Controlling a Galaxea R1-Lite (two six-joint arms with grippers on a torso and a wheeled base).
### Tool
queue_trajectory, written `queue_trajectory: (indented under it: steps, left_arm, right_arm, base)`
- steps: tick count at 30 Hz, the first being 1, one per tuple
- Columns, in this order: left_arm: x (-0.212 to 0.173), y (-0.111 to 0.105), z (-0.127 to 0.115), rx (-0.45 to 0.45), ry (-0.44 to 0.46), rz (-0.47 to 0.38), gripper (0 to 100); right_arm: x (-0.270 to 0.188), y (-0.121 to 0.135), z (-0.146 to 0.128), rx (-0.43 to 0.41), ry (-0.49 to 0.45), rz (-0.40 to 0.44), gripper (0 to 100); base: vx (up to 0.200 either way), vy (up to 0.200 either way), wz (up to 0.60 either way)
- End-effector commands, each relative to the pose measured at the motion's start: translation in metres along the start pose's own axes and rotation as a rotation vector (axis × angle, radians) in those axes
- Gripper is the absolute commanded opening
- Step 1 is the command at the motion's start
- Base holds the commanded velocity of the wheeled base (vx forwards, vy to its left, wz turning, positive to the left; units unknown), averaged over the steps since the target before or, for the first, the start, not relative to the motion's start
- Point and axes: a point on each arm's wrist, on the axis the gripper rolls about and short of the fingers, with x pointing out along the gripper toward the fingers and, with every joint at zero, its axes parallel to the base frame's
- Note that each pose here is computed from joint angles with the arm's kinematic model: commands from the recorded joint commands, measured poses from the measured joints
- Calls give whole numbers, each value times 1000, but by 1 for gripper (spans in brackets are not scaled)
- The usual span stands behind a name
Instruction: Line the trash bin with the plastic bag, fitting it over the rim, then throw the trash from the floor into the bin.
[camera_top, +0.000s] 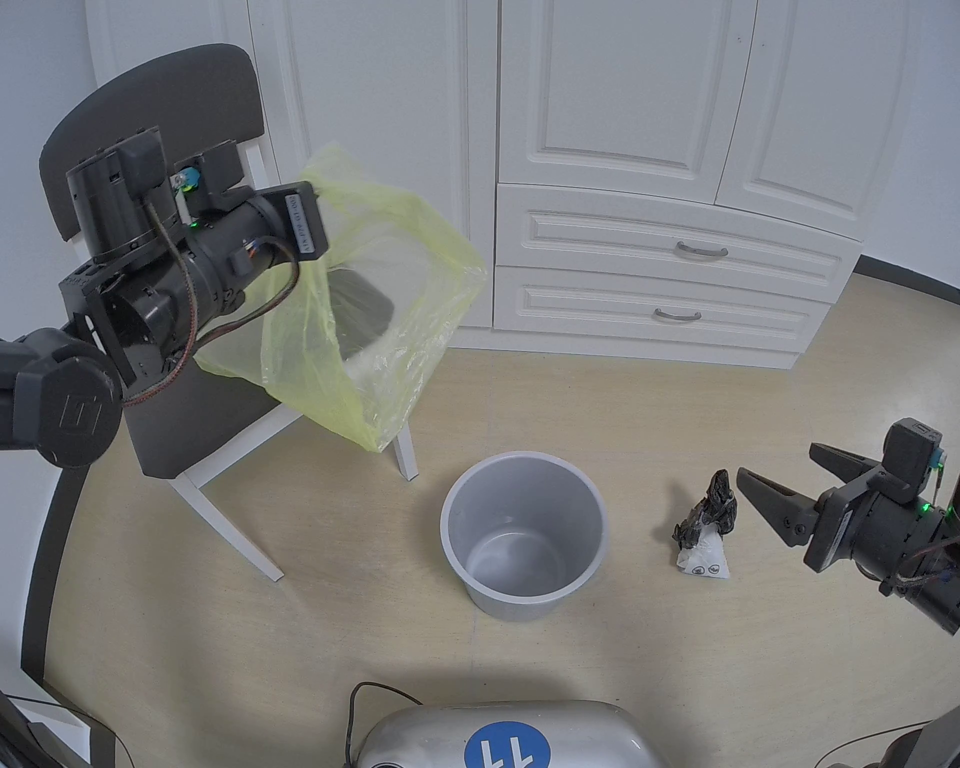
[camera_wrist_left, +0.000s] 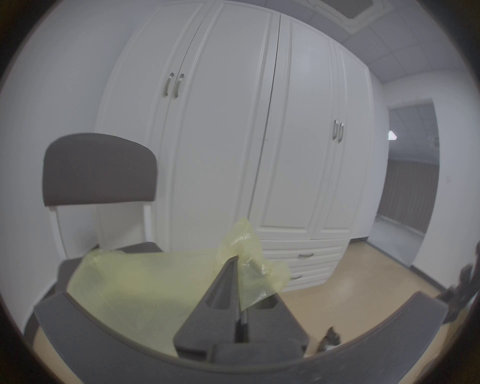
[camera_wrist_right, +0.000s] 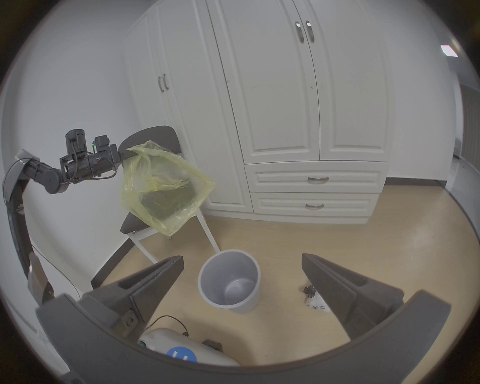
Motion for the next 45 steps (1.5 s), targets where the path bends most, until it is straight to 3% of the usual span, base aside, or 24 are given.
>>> queue_trajectory:
  steps: [1,6,11,15,18,26,37,45]
  left_arm:
    - [-2,-25,4,-86,-16,-74,0]
    - [2,-27,0,-163,-72,-87,0]
    - [11,-24,-18,-215,-111,-69,0]
    - [8,-25,-19,-220,-145,-73,0]
    - [-3,-24,-25,-211,-116,-73,0]
    - [-28,-25,-9,-222,-137,-104,0]
    - [-36,-33,-7,-235,-143,-137,0]
    - [-64,-55,-4,-262,-139,-239,0]
  right_arm:
    - [18,10,-16,26,69,29,100]
    - [32,26,-31,92,132,75,100]
    - [51,39,-48,161,170,89,100]
    - [61,44,-57,171,160,99,100]
    - [64,47,-67,163,181,106,100]
    - [79,54,-81,219,173,112,100]
    - [104,63,-108,307,141,121,100]
    - [108,75,-117,374,125,165,100]
  base:
    - [0,0,0]
    - [0,0,0]
    - [0,0,0]
    - [0,0,0]
    - [0,0,0]
    - [0,0,0]
    - [0,0,0]
    - [0,0,0]
